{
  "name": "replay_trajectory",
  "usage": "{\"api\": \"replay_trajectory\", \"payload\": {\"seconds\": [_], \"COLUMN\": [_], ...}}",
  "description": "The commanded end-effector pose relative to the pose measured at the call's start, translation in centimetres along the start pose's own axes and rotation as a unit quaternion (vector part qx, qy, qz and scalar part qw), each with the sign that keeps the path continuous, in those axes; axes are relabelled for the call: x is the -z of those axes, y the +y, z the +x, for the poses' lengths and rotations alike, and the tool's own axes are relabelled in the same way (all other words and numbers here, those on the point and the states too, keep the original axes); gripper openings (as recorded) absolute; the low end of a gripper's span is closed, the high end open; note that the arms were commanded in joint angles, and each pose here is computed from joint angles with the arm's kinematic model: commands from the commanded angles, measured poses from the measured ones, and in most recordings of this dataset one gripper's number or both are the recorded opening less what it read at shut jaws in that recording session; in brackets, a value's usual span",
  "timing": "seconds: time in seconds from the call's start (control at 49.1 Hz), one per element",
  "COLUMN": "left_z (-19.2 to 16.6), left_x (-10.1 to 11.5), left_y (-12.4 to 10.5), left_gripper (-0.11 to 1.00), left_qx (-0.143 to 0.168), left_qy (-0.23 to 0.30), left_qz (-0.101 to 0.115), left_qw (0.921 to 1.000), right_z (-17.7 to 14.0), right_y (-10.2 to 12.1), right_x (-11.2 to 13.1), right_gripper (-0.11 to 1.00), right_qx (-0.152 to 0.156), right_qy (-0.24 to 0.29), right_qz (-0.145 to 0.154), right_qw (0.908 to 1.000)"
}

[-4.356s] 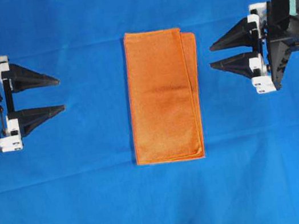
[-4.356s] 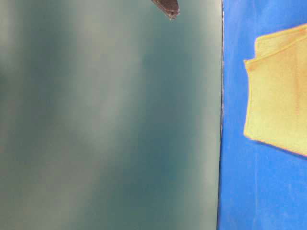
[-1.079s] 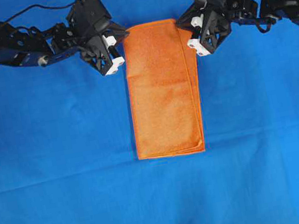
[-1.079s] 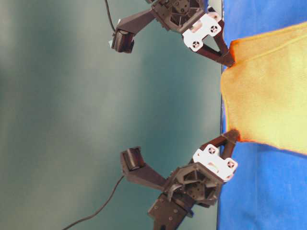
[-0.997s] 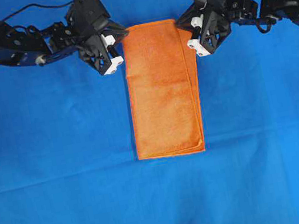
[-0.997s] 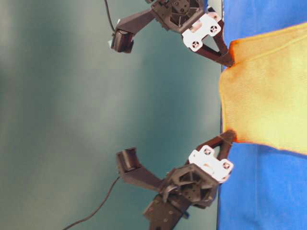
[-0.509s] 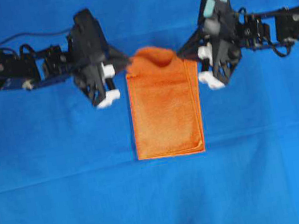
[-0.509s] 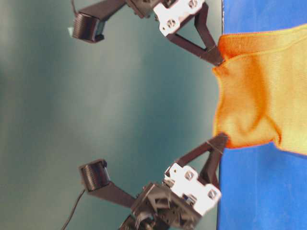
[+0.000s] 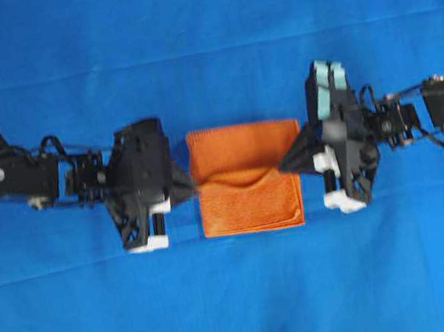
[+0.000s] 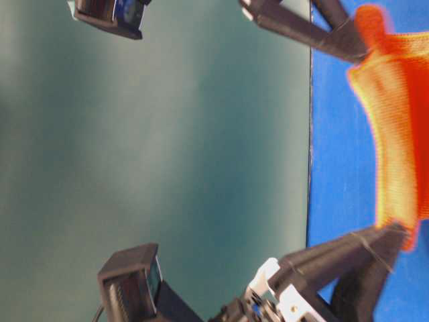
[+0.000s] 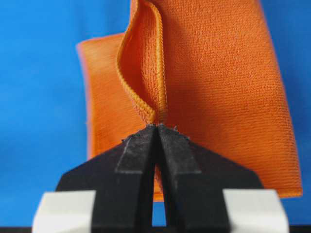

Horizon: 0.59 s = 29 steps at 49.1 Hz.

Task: Fold the orange towel.
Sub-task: 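Fold the far end toward the near end with both grippers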

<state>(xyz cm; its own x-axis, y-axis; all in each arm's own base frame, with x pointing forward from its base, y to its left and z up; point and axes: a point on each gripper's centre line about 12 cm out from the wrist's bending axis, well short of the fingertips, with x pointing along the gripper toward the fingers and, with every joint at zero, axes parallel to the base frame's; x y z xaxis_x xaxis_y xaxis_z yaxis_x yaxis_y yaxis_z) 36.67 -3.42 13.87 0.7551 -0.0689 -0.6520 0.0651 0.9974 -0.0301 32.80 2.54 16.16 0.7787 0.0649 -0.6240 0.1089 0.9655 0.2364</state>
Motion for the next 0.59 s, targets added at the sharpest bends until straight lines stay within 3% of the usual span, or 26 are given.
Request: {"api": "replay_trajectory", "payload": {"seconds": [0.0,0.163,0.326,0.57], "left_z": [-0.3,0.2,1.5,2.3], "left_x": [-1.1,-1.1,-0.3,-0.6], "left_y": [-1.2,-2.7,-2.7,-2.7], "left_gripper": [0.02,0.02,0.02,0.02], "left_qx": [0.013,0.028,0.026,0.026], "left_qy": [-0.017,-0.013,0.001,-0.020], "left_qz": [0.006,0.009,0.008,0.007], "left_qw": [0.9998,0.9995,0.9996,0.9994], "right_z": [0.2,1.4,2.0,2.1], "right_y": [1.2,2.1,2.0,2.0], "right_x": [-0.5,0.7,1.2,1.2], "right_gripper": [0.02,0.02,0.02,0.02], "right_qx": [-0.014,-0.020,-0.017,-0.017], "right_qy": [-0.005,0.020,0.030,0.030], "right_qz": [-0.002,-0.001,0.000,-0.002], "right_qw": [0.9999,0.9996,0.9994,0.9994]}}
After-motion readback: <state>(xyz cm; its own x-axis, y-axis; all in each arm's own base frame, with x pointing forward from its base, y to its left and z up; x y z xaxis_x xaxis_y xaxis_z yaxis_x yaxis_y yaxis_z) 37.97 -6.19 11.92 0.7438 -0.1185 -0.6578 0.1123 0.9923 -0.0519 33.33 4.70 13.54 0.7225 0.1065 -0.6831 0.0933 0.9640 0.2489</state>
